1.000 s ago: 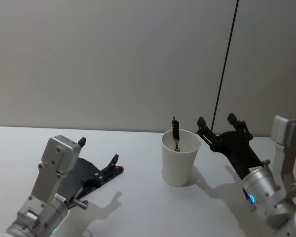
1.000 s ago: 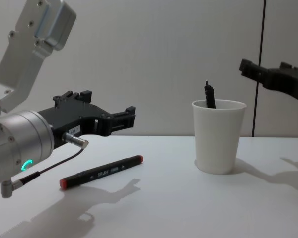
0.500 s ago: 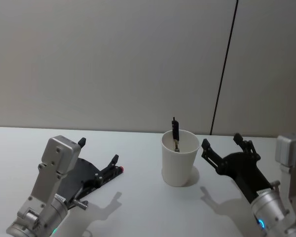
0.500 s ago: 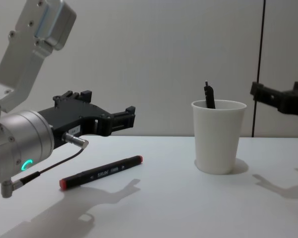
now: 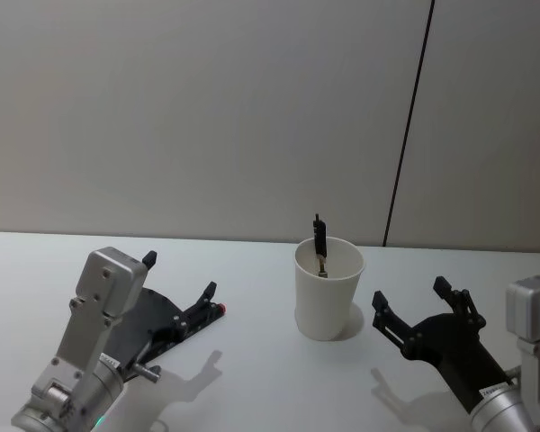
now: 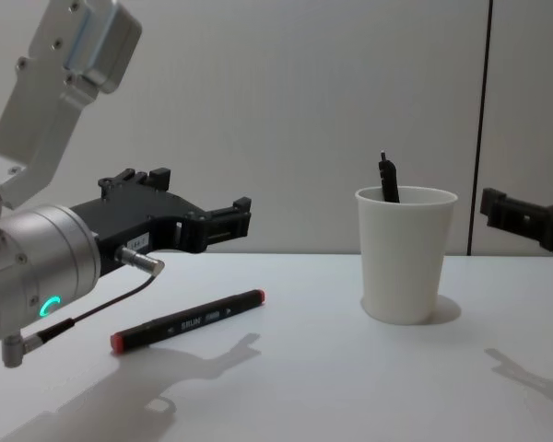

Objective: Place the pen into the pen holder.

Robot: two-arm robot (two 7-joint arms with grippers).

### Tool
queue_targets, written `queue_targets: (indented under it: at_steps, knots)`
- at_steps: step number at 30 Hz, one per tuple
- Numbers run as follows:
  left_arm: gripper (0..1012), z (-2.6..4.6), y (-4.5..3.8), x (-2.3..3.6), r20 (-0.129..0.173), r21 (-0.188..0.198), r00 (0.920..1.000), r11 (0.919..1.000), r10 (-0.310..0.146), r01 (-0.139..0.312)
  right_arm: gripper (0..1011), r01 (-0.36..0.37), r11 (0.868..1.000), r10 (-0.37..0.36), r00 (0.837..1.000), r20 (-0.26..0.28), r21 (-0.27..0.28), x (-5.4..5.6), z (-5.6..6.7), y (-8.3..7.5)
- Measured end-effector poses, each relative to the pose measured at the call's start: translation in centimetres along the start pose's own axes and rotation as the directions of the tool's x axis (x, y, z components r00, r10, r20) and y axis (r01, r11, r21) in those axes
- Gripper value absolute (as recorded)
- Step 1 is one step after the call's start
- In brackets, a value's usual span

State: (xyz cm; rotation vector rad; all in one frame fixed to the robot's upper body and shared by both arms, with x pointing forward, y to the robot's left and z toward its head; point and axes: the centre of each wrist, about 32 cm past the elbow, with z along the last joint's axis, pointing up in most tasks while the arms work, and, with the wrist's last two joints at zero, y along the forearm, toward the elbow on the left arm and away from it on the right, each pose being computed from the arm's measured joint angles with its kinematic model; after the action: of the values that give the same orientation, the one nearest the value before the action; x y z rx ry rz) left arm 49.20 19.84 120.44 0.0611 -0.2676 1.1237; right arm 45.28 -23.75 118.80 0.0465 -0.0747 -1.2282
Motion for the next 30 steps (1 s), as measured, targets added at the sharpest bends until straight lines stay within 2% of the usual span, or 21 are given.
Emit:
queue_targets:
  at_steps: [8,22,25,30]
  knots:
    - [1002,0.0,0.0,0.0,0.0,0.0,1.0,1.0,0.0,0.0,1001,0.0,1.0,0.0,1.0,0.011,-0.016,-0.36,0.13,-0.84]
    - [1002,-0.01,0.02,0.04,-0.001,-0.001,1.0,1.0,-0.003,0.003,1001,0.001,1.0,0.0,1.0,0.012,-0.016,-0.36,0.15,-0.88]
    - [1002,-0.05,0.08,0.16,-0.003,-0.003,0.9999,0.9999,-0.011,0.011,1001,0.001,1.0,-0.001,1.0,0.012,-0.016,-0.36,0.15,-0.88]
    - [1002,-0.1,0.42,0.7,-0.013,-0.006,0.9993,0.9993,-0.036,0.036,1001,0.001,1.0,-0.001,1.0,0.012,-0.016,-0.35,0.16,-0.88]
